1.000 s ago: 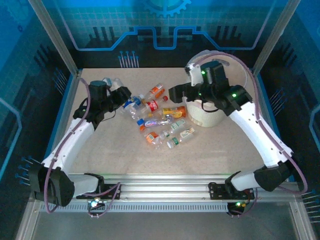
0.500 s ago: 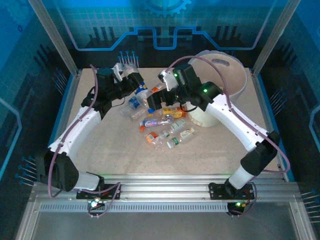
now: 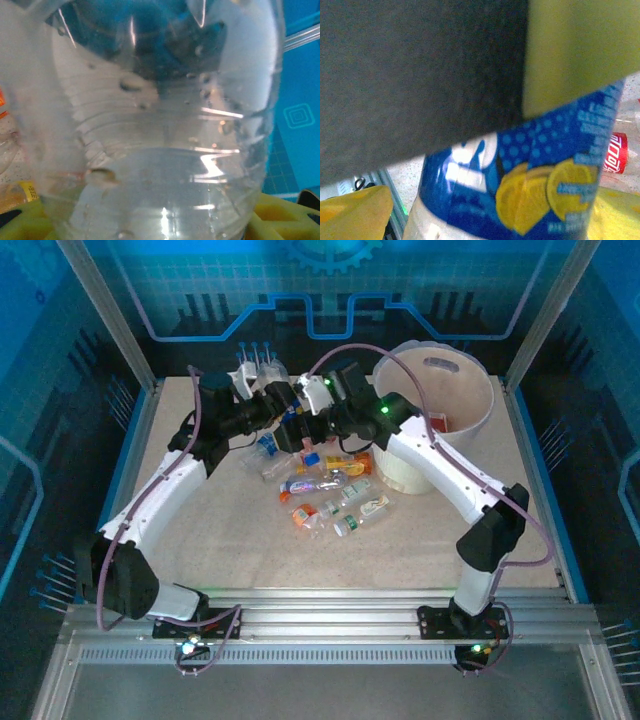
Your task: Put the plastic bottles in the bin
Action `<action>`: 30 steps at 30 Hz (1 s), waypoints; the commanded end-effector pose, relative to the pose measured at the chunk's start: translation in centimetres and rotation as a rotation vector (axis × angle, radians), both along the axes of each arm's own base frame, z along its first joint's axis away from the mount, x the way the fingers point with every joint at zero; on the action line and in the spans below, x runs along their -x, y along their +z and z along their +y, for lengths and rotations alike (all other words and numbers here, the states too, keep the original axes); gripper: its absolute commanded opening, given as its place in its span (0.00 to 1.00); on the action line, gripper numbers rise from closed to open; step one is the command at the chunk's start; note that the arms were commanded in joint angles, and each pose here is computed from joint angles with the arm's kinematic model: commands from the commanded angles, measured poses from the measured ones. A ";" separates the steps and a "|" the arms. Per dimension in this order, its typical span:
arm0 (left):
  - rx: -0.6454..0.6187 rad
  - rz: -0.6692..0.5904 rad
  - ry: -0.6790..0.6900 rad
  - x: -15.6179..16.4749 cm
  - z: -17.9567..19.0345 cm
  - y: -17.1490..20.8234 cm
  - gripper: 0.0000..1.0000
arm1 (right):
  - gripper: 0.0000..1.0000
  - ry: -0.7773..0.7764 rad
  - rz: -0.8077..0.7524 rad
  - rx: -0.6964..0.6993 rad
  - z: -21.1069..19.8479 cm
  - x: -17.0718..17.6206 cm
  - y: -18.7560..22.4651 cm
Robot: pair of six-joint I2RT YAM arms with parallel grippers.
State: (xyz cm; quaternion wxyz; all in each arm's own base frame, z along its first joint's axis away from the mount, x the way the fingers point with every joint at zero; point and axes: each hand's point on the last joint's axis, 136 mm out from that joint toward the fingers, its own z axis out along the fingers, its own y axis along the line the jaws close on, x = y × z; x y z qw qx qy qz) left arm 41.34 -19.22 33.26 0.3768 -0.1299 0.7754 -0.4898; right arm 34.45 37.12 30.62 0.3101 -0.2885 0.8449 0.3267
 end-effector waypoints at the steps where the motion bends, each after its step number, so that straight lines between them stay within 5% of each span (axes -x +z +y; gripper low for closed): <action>1: 0.040 -0.042 -0.037 0.3 -0.9 2.1 0.57 | 0.93 0.027 -0.008 -0.003 0.8 0.2 0.5; 11: 0.051 -0.038 -0.038 0.1 -1.0 2.1 0.62 | 0.66 -0.002 -0.001 0.021 0.3 0.0 0.1; 18: 0.045 -0.060 -0.036 0.5 -0.9 2.8 0.99 | 0.56 -0.048 -0.015 0.045 -0.7 -0.3 0.2; 30: -0.062 -0.203 0.153 2.7 3.6 5.9 0.99 | 0.47 -0.169 -0.022 0.074 -5.0 -1.1 1.2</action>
